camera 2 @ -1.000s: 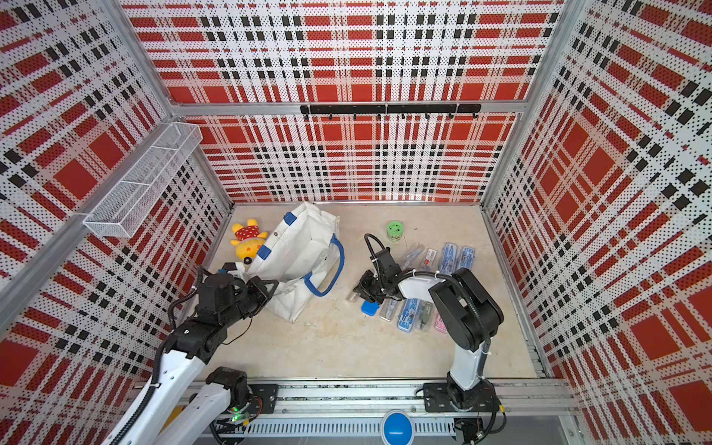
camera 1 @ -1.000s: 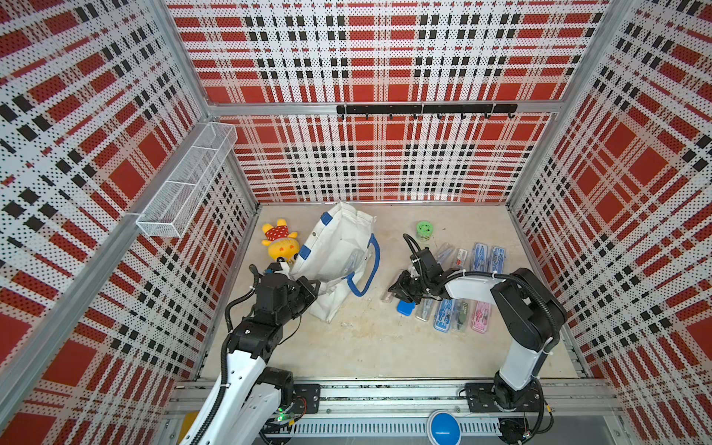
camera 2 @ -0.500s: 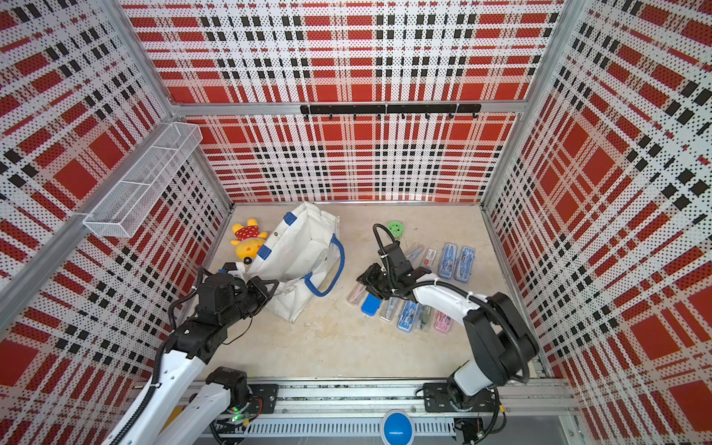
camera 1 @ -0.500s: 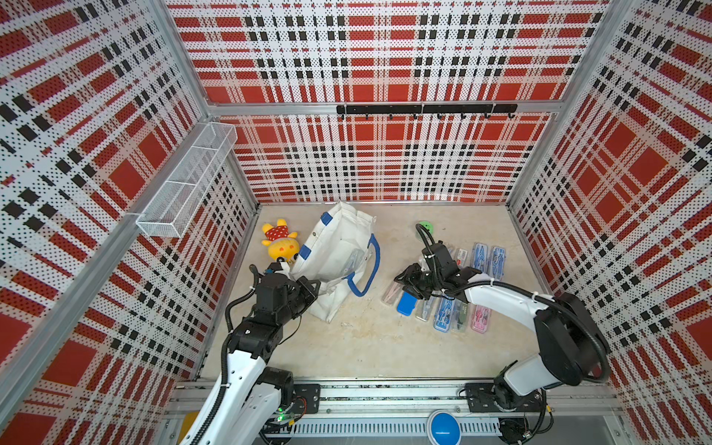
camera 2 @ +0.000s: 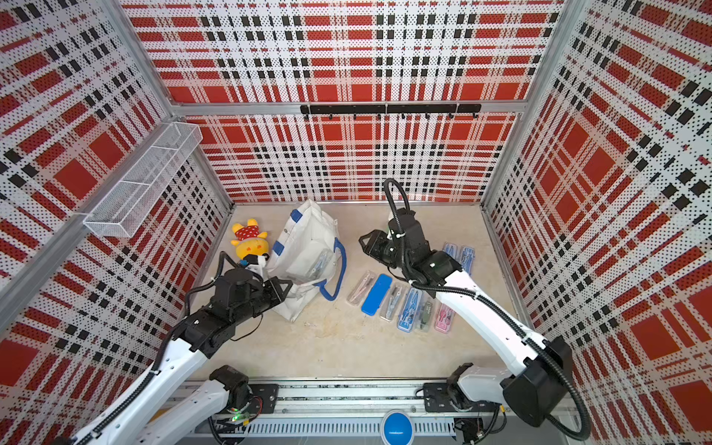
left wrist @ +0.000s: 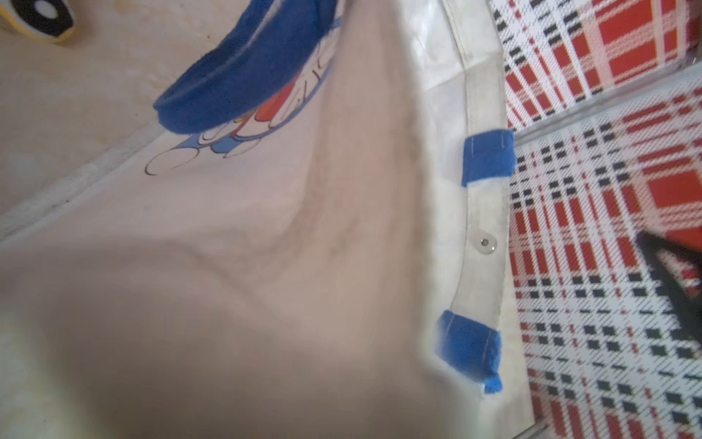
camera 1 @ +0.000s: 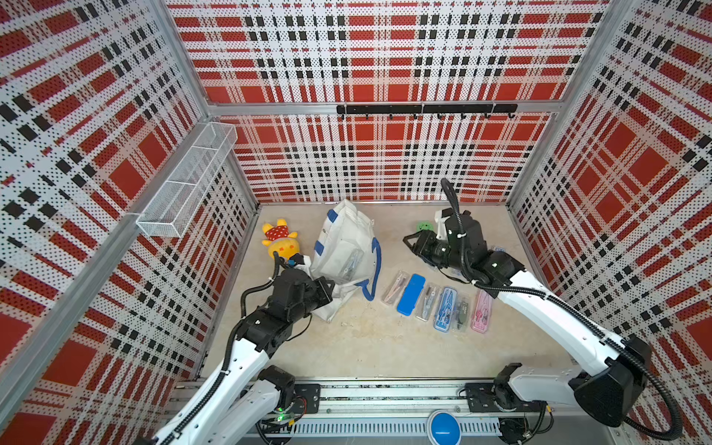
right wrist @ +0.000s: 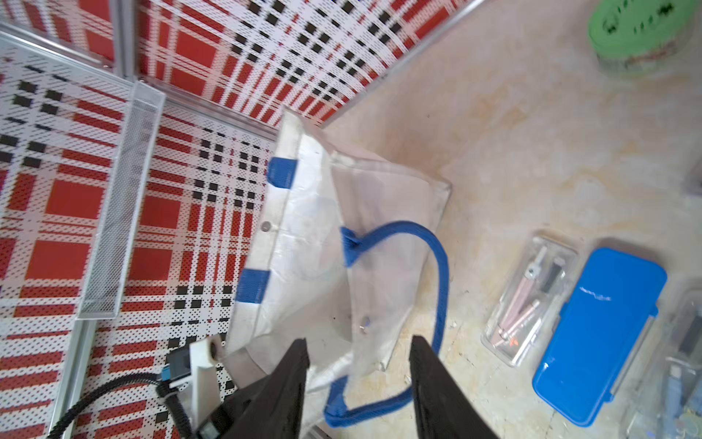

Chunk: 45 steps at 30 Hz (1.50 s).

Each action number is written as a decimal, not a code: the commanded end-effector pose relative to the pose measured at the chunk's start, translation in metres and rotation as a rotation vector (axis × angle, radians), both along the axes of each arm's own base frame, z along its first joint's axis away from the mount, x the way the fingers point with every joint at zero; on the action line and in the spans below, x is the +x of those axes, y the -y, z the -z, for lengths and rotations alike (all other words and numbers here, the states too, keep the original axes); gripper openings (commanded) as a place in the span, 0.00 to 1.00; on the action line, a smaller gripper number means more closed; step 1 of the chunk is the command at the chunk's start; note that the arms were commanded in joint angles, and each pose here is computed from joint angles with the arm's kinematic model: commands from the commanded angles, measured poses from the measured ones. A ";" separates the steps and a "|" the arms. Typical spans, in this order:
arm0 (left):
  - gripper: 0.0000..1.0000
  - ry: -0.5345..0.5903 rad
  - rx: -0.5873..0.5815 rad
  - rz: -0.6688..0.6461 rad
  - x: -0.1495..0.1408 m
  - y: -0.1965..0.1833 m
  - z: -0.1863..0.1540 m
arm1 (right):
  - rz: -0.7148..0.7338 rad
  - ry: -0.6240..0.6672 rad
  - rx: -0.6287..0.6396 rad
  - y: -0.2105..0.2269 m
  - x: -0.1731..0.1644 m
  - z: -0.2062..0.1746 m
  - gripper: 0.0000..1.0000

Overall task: Take out the compass set from the canvas bag
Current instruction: Adjust the canvas bag at the center of the board.

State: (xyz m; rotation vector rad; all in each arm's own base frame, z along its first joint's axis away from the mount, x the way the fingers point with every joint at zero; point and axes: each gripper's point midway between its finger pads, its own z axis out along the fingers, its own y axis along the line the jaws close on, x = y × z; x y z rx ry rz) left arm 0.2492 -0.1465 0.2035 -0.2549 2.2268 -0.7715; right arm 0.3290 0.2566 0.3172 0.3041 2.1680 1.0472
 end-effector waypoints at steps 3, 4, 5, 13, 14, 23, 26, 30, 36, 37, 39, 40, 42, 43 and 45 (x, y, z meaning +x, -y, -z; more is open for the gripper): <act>0.00 0.162 0.142 0.079 0.003 0.022 -0.025 | -0.056 -0.018 -0.041 -0.023 0.002 0.006 0.41; 0.00 0.171 0.154 0.098 0.001 0.028 -0.024 | -0.068 -0.036 -0.037 -0.031 0.001 0.011 0.39; 0.00 0.176 0.168 0.113 0.000 0.032 -0.022 | -0.082 -0.045 -0.037 -0.039 0.000 0.013 0.37; 0.00 0.206 0.232 0.151 -0.011 0.049 -0.005 | -0.180 -0.233 -0.191 -0.101 -0.018 0.066 0.27; 0.00 0.210 0.233 0.146 -0.013 0.048 -0.004 | -0.173 -0.263 -0.230 -0.102 -0.017 0.072 0.27; 0.00 0.251 0.225 0.088 -0.021 0.040 -0.005 | -0.195 -0.443 -0.254 -0.143 -0.007 0.119 0.23; 0.00 0.262 0.216 0.079 -0.022 0.038 -0.007 | -0.225 -0.483 -0.260 -0.156 -0.013 0.135 0.23; 0.00 0.271 0.215 0.078 -0.022 0.037 -0.007 | -0.245 -0.549 -0.186 -0.174 -0.018 0.158 0.25; 0.00 0.286 0.192 0.099 -0.022 0.043 -0.010 | -0.201 -0.570 -0.086 -0.193 0.010 0.177 0.35; 0.00 0.291 0.185 0.105 -0.022 0.045 -0.011 | -0.190 -0.579 -0.074 -0.196 0.014 0.180 0.37; 0.00 0.302 0.178 0.119 -0.022 0.048 -0.012 | -0.173 -0.593 -0.049 -0.202 0.023 0.189 0.40; 0.00 0.308 0.175 0.130 -0.023 0.050 -0.013 | -0.159 -0.604 -0.041 -0.203 0.027 0.194 0.41; 0.00 0.316 0.169 0.143 -0.024 0.052 -0.015 | -0.138 -0.626 -0.014 -0.207 0.035 0.205 0.41; 0.00 0.320 0.162 0.151 -0.025 0.053 -0.016 | -0.130 -0.632 0.008 -0.210 0.040 0.210 0.41; 0.00 0.323 0.153 0.163 -0.027 0.055 -0.015 | -0.126 -0.611 0.059 -0.216 0.051 0.213 0.42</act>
